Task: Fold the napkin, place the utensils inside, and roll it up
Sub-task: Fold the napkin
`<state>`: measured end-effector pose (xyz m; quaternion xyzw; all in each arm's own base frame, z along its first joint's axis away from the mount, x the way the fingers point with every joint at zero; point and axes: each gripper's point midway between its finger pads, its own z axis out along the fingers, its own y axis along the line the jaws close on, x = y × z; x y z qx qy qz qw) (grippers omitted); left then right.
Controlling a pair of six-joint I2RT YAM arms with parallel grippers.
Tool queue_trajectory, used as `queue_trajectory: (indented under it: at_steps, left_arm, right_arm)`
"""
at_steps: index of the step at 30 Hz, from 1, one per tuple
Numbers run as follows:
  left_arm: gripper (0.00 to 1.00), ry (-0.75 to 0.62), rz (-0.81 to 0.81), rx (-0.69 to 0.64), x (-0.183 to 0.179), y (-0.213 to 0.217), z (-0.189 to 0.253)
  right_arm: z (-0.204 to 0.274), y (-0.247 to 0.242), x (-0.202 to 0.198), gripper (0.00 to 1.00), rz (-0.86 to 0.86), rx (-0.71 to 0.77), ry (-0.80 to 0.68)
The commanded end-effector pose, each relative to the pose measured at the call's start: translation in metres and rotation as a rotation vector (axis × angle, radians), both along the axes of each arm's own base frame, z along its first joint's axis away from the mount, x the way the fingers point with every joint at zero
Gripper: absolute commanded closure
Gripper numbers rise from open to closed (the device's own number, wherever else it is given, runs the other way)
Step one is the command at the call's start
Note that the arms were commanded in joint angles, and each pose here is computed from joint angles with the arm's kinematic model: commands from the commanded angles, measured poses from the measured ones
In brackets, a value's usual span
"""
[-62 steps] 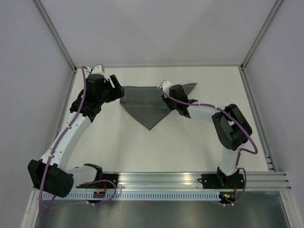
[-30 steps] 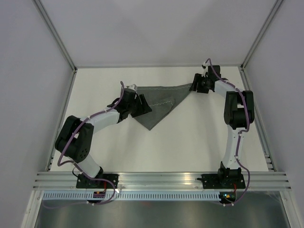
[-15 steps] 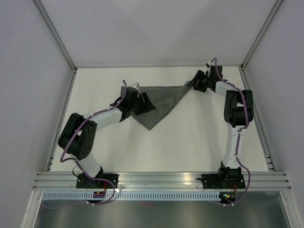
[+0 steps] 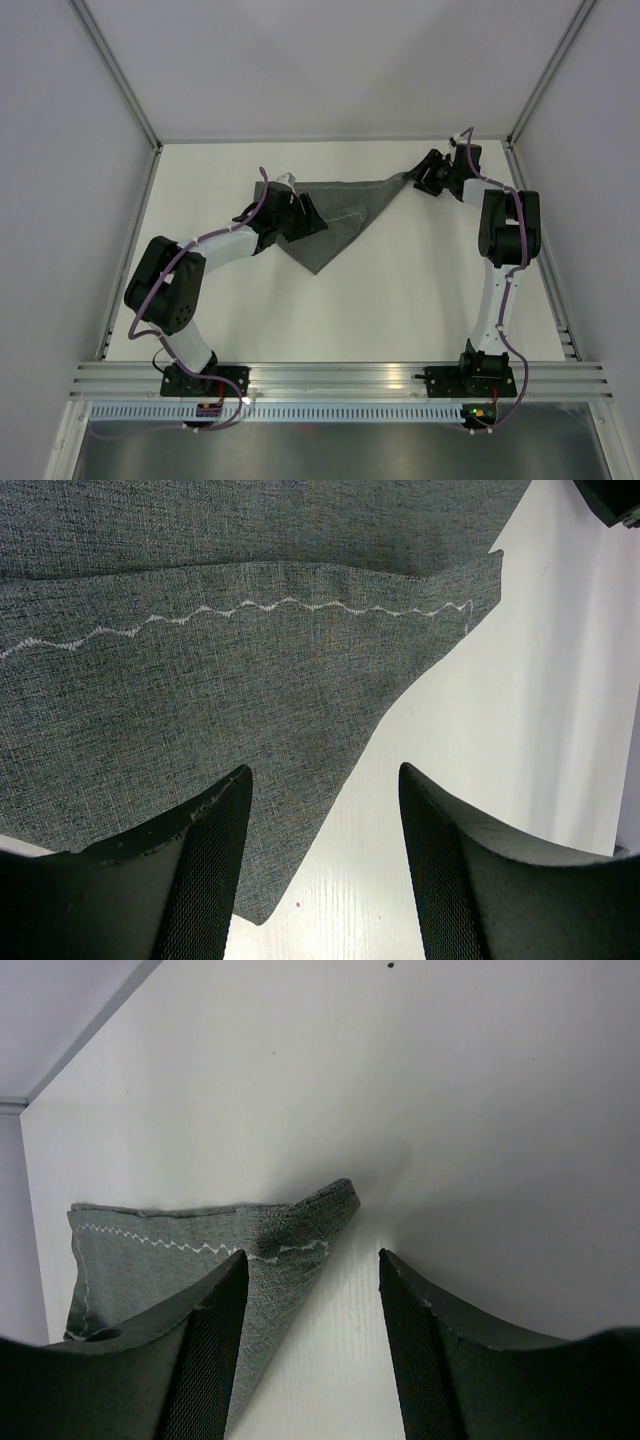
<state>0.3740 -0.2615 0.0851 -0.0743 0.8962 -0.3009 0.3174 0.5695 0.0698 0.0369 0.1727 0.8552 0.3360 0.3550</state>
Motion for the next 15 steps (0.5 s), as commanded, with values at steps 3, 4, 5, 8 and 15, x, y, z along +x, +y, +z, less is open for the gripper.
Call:
queue_trajectory:
  at_steps: [3, 4, 5, 8, 15]
  left_arm:
    - [0.35, -0.024, -0.001, -0.048, 0.008, -0.012, 0.016]
    - [0.35, -0.021, -0.001, -0.046, 0.008, -0.012, 0.015]
    - [0.35, -0.021, -0.001, -0.046, 0.008, -0.012, 0.015]
    - [0.35, -0.019, -0.001, -0.045, 0.007, -0.012, 0.015]
    - [0.35, -0.018, 0.000, -0.041, 0.007, -0.011, 0.015]
  right_arm:
    - [0.025, 0.007, 0.009, 0.39, -0.002, 0.066, -0.060]
    - [0.023, 0.006, 0.010, 0.39, -0.006, 0.071, -0.054]
    - [0.023, 0.006, 0.011, 0.39, -0.009, 0.072, -0.054]
    - [0.022, 0.006, 0.013, 0.40, -0.011, 0.075, -0.052]
    - [0.014, 0.005, 0.015, 0.45, -0.018, 0.071, -0.032]
